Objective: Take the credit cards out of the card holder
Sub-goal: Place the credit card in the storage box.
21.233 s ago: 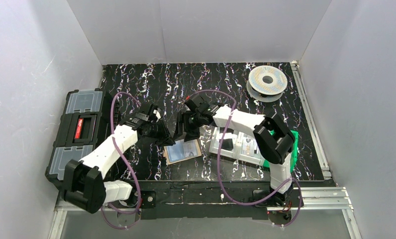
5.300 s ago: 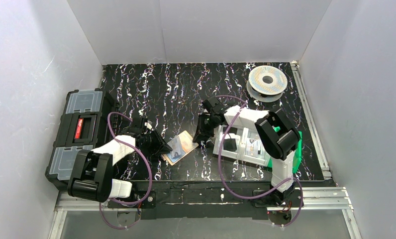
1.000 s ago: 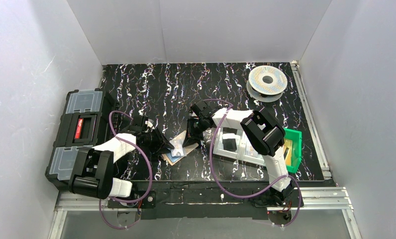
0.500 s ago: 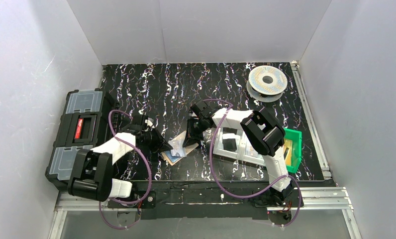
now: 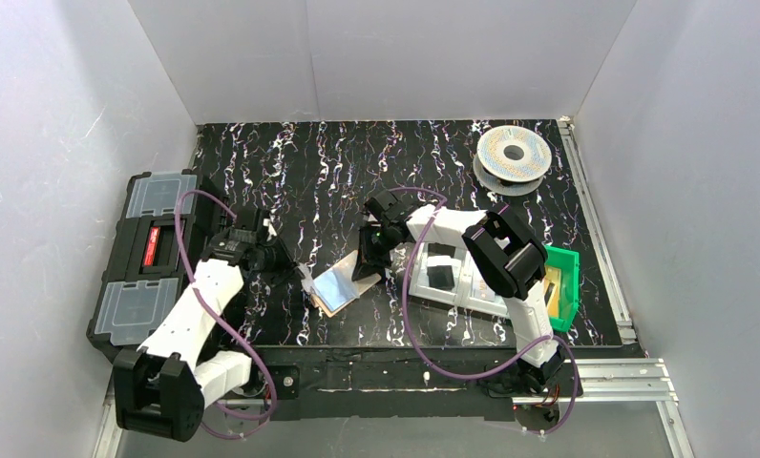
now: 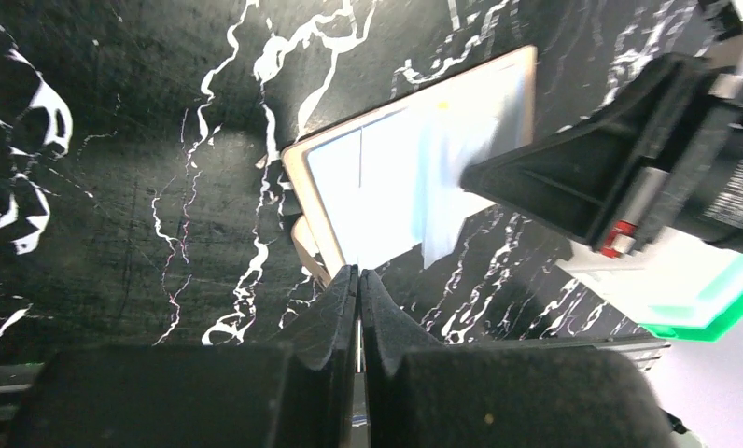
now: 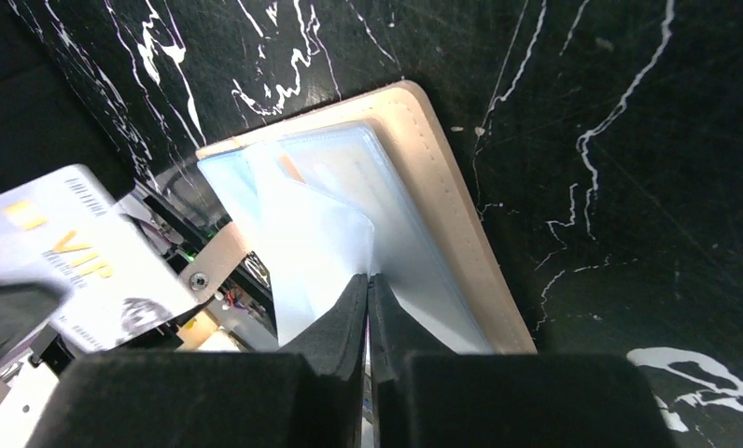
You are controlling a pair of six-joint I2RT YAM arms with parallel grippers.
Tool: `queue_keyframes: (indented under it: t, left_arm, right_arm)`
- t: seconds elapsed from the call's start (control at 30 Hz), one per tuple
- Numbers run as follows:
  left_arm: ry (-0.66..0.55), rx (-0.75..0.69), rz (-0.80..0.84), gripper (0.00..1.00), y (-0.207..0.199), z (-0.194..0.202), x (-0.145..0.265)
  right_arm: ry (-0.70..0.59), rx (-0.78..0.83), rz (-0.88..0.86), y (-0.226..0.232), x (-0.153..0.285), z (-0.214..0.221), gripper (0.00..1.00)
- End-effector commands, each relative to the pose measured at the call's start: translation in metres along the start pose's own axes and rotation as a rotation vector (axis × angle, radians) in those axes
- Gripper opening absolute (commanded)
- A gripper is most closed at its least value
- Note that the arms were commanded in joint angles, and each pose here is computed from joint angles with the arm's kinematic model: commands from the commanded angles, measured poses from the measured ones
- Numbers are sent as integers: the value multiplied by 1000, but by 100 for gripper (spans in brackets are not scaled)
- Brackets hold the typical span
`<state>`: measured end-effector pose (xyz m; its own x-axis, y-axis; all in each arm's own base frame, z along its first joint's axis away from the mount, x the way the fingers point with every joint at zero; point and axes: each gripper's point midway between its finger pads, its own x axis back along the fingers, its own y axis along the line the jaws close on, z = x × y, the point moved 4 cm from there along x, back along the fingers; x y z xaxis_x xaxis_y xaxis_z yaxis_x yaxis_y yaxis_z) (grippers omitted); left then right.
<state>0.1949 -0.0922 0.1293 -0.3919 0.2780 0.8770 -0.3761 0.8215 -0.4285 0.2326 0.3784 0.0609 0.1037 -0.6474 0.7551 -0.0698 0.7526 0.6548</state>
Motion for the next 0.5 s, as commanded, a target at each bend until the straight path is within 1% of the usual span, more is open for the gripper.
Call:
queue_keyframes:
  t: [0.0, 0.1, 0.2, 0.27, 0.47]
  left_arm:
    - [-74, -49, -42, 0, -3, -12, 34]
    - [-82, -58, -28, 0, -10, -16, 44]
    - [-88, -60, -6, 0, -16, -19, 49]
    - [-86, -61, 4, 0, -19, -20, 50]
    - [-101, -68, 17, 0, -27, -26, 59]
  right_arm:
    - [-52, 76, -39, 28, 25, -7, 15]
    - [-50, 102, -81, 41, 29, -3, 29]
    - [-34, 120, -131, 53, 30, 2, 40]
    - [-25, 125, -162, 60, 29, 4, 43]
    - [-14, 156, -181, 74, 28, 10, 45]
